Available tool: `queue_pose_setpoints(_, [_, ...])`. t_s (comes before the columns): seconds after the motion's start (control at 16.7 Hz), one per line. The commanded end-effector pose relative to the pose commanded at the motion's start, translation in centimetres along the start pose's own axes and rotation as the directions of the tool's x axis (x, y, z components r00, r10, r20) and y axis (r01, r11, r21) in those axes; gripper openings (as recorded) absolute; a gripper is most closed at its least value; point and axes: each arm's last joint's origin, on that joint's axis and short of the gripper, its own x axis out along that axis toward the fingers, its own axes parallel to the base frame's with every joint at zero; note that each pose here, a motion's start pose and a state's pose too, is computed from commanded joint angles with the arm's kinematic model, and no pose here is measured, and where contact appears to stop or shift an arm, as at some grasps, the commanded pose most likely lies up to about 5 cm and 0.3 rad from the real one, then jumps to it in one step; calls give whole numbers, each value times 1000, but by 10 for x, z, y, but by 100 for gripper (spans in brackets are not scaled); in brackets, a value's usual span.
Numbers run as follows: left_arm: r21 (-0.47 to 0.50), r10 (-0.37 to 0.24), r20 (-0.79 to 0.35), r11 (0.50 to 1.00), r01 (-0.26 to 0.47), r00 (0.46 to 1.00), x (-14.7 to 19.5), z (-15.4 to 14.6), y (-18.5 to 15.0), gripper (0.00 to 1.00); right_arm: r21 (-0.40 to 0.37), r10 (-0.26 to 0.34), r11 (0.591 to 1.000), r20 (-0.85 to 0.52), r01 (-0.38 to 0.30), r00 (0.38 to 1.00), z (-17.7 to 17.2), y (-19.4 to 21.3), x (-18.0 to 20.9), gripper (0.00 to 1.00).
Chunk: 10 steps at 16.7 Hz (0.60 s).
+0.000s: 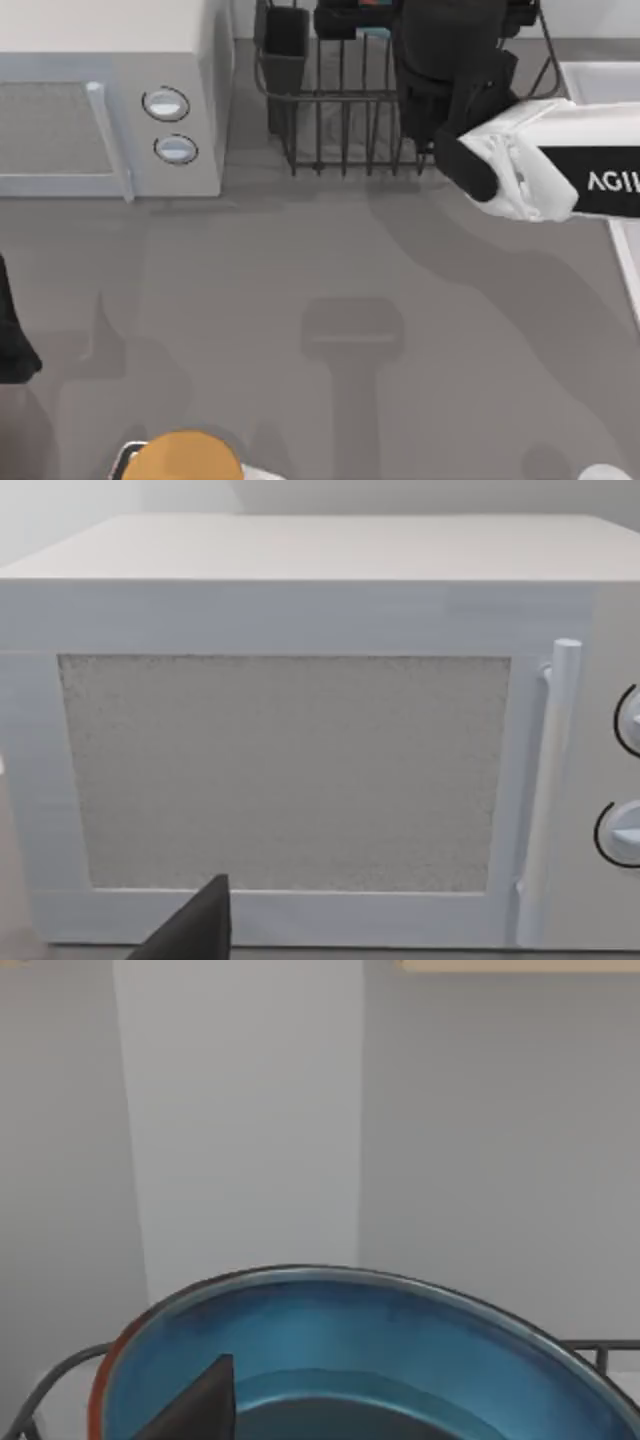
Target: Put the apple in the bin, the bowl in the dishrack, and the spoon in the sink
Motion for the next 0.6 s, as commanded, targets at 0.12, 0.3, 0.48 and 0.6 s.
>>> queue_pose_setpoints(0.12, [0,0,0,1000,0,1000,0,0,0,100,-2,1,1000,-4,-1,1000,13,-21,-7,100])
queue_pose_setpoints(0.3, [0,0,0,1000,0,1000,0,0,0,100,-5,-2,1000,-9,1,1000,40,-67,-31,100])
queue_pose_setpoints(0.48, [0,0,0,1000,0,1000,0,0,0,100,-8,-5,1000,-6,5,1000,66,-123,-77,100])
queue_pose_setpoints(0.6, [0,0,0,1000,0,1000,0,0,0,100,-10,-7,1000,2,7,1000,73,-160,-119,100])
